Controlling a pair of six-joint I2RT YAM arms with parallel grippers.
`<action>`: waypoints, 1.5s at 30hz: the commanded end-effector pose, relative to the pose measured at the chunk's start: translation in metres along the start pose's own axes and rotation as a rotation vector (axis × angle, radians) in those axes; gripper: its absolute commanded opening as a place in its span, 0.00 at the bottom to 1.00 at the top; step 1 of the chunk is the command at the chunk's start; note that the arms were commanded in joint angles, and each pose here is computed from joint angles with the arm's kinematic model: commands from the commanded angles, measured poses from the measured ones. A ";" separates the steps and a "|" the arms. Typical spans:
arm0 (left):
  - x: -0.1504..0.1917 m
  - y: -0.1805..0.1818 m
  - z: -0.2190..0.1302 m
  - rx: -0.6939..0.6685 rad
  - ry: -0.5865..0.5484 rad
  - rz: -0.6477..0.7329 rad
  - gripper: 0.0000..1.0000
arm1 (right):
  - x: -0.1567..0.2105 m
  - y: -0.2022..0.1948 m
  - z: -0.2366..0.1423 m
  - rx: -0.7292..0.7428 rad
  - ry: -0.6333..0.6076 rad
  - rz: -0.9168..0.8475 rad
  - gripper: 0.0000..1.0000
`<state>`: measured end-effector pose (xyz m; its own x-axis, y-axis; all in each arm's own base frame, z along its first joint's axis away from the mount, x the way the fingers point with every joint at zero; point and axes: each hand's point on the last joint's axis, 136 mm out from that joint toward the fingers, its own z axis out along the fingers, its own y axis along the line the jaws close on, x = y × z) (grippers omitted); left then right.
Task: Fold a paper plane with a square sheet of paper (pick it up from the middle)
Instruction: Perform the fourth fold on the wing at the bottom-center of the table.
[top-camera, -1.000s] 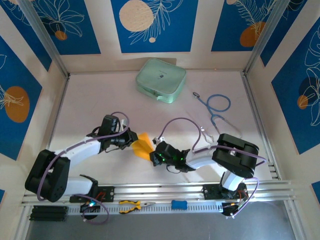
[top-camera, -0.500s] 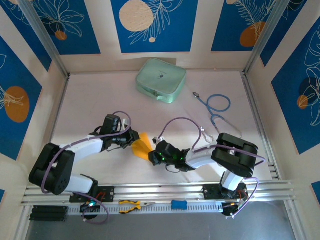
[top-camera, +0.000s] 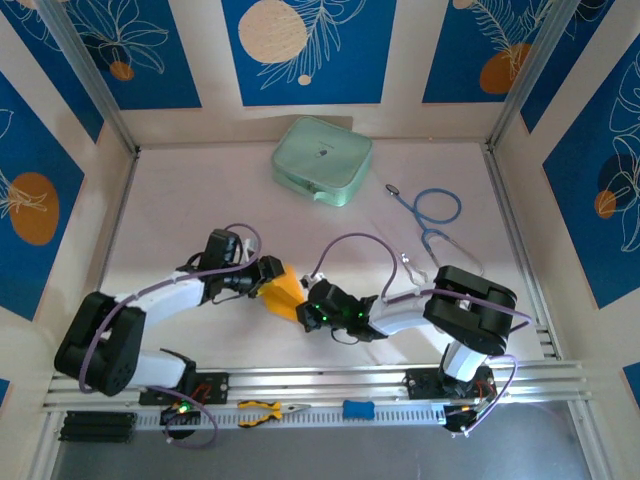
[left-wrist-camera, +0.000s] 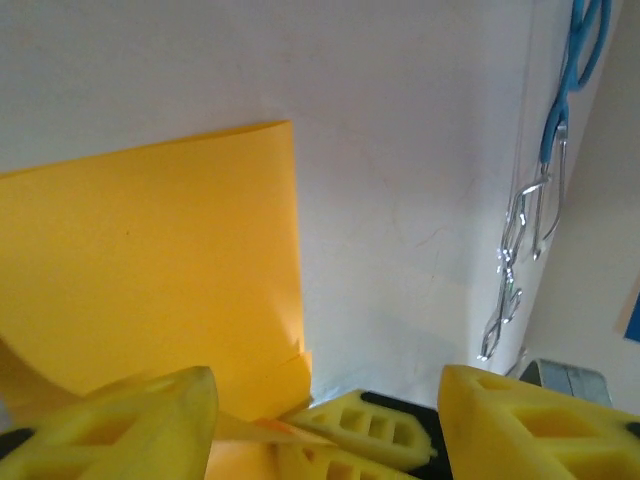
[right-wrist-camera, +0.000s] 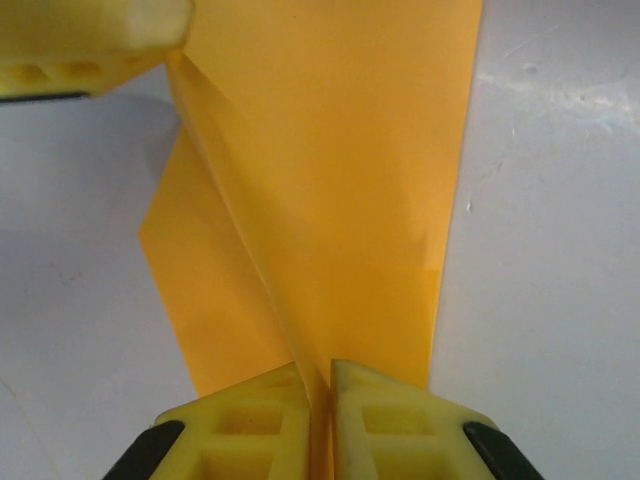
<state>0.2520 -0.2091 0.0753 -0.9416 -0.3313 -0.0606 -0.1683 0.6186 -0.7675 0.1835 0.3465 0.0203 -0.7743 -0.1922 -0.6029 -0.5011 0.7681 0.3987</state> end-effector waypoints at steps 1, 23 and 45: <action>-0.003 0.000 -0.015 -0.081 -0.038 0.019 0.72 | -0.011 0.000 -0.007 0.040 -0.027 -0.103 0.13; -0.001 0.002 0.001 -0.073 0.026 -0.056 0.77 | -0.010 0.009 -0.012 0.059 -0.158 -0.332 0.11; -0.001 0.003 0.004 -0.083 0.051 -0.054 0.68 | -0.004 0.003 -0.013 0.105 -0.165 -0.414 0.10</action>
<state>0.2499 -0.2014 0.0645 -0.9325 -0.3610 0.0070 -0.2631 0.6663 -0.6977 0.1797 0.3414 0.0275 -0.4669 -0.4096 -0.7838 -0.7036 0.7090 0.0486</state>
